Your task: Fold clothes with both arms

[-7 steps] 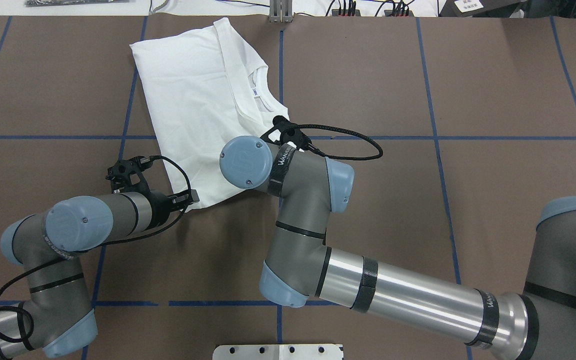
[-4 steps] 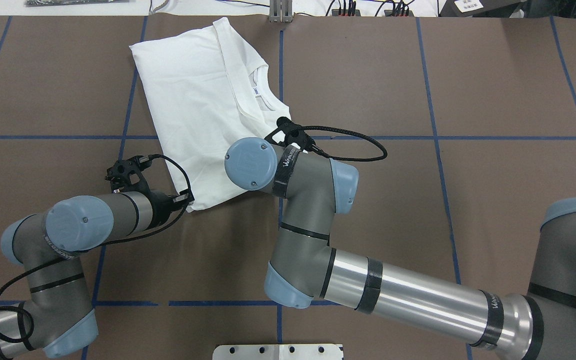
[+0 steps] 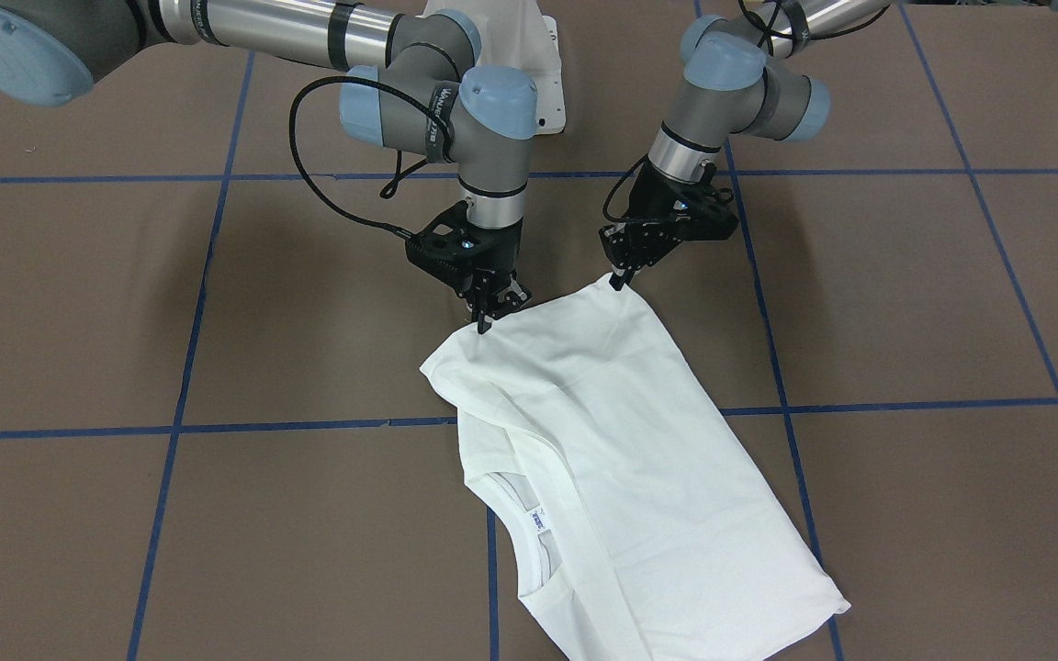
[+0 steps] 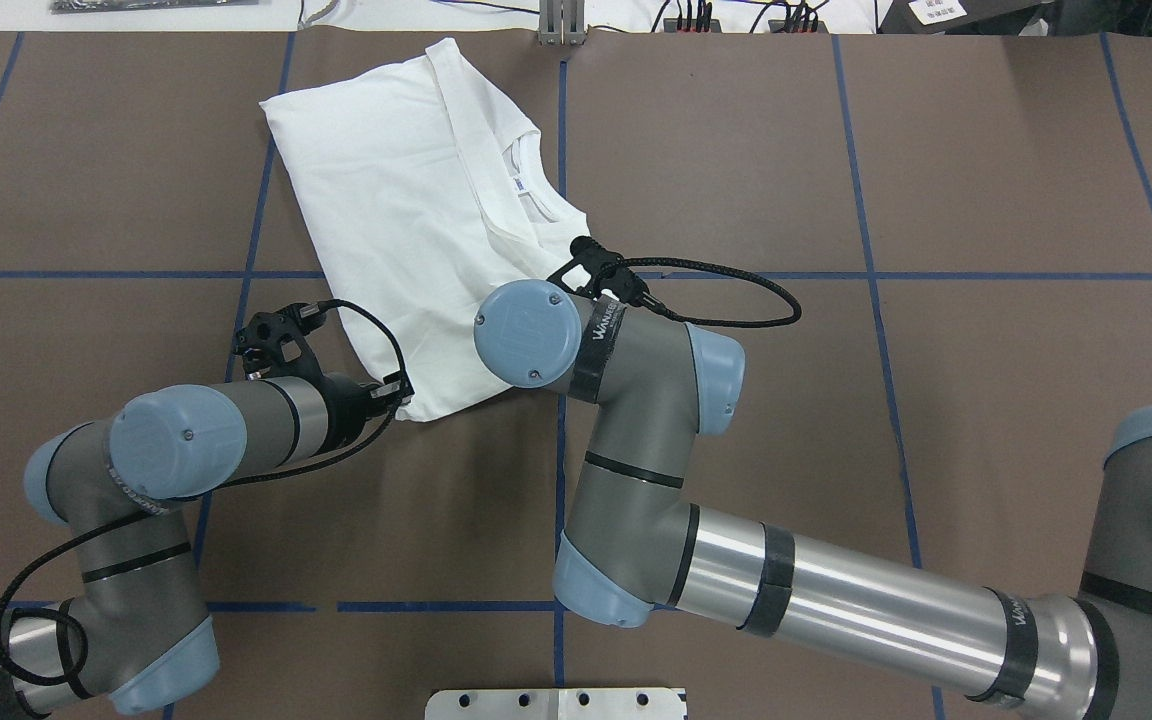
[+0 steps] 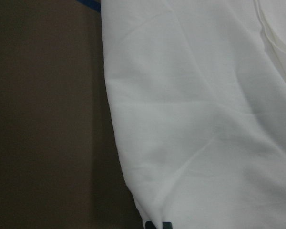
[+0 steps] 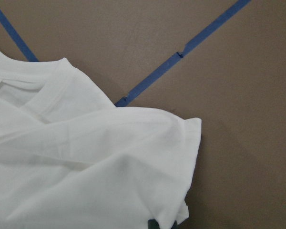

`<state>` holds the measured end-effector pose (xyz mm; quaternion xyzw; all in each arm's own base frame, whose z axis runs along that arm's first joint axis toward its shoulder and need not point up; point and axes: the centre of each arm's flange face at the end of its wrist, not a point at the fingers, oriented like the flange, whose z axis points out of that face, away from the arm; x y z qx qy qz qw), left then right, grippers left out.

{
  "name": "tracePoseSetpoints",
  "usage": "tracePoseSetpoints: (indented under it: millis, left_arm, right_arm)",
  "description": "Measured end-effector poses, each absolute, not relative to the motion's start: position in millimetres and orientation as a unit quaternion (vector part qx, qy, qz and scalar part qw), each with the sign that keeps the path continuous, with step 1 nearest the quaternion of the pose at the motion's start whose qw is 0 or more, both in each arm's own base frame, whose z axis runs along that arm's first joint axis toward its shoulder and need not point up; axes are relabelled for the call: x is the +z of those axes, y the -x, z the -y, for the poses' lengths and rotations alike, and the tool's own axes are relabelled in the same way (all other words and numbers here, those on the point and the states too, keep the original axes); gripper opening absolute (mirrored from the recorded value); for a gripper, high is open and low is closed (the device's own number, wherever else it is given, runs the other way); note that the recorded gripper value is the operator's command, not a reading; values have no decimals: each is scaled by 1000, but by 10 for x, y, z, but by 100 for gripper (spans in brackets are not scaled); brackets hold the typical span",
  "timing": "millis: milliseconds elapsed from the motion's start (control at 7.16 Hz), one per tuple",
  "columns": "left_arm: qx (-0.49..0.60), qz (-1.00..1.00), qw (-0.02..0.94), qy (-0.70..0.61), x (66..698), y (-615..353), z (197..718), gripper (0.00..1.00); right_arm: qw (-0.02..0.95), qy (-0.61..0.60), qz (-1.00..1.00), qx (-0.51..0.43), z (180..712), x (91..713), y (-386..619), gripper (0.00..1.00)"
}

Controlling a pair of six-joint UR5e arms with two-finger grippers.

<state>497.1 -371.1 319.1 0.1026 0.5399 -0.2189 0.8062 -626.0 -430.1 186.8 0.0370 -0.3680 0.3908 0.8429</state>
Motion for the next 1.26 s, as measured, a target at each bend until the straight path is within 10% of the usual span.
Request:
tracePoseSetpoints:
  millis: [698, 1256]
  left_arm:
    - [-167, -576, 799, -45, 1782, -4327, 3148, 0]
    - [-152, -566, 810, -32, 1610, -4148, 2973, 0]
  right_arm:
    - [874, -52, 363, 318, 2578, 1556, 4877, 0]
    - [880, -77, 351, 310, 2527, 1433, 4729, 0]
